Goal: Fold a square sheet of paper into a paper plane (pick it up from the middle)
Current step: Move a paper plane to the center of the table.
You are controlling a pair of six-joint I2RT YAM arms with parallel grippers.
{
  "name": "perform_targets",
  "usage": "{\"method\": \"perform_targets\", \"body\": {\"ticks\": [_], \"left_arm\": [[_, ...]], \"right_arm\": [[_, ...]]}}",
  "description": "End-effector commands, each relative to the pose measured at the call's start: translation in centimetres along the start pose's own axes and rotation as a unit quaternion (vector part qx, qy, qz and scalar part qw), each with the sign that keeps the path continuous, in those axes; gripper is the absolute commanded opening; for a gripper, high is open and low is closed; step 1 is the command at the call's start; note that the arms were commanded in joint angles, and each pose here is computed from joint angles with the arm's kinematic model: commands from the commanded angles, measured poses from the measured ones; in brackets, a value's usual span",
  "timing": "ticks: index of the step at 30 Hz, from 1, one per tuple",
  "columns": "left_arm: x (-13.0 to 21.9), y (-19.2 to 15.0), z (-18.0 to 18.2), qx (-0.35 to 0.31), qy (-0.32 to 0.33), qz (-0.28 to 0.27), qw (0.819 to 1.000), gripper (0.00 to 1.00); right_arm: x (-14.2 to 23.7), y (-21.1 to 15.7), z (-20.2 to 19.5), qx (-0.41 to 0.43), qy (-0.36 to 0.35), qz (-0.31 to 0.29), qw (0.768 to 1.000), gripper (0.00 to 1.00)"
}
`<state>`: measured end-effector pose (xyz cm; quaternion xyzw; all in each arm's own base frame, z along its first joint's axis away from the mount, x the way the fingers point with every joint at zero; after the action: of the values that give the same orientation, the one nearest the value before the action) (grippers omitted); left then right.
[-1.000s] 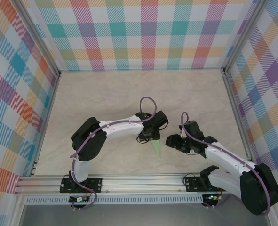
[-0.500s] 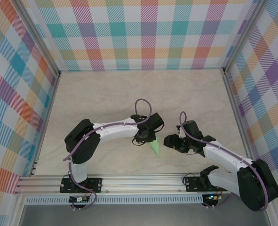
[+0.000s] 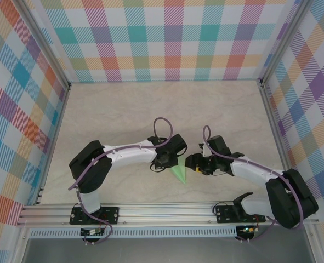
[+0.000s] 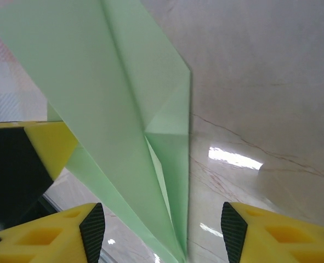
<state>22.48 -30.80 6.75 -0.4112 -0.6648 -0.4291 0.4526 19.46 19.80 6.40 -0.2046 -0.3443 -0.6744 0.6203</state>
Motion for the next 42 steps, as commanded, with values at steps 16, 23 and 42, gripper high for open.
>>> {"method": "perform_targets", "body": {"ticks": [16,23,42], "left_arm": [[0.9,0.8,-0.1,0.008,-0.022,-0.013,1.0,0.0],[1.0,0.9,-0.1,0.009,-0.026,-0.014,1.0,0.0],[1.1,0.9,0.1,0.01,-0.026,-0.015,1.0,0.0]], "right_arm": [[-2.7,0.9,3.3,0.066,0.052,0.039,0.996,0.55],[-3.1,0.0,3.5,0.09,0.042,0.05,0.994,0.54],[-5.8,-0.4,2.3,0.128,-0.05,0.078,0.987,0.41]]}}
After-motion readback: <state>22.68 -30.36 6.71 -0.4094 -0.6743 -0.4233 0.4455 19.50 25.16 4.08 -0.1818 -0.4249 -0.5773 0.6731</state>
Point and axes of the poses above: each hand's point on the last joint's axis, 136 mm out from that joint toward the fingers, its own x axis back along the fingers, its own z axis along the line the jaws close on, y = z × x, the point moved 2 cm from there along x, back along the fingers, and after that the axes turned 10 degrees about x, right-handed, at the moved point
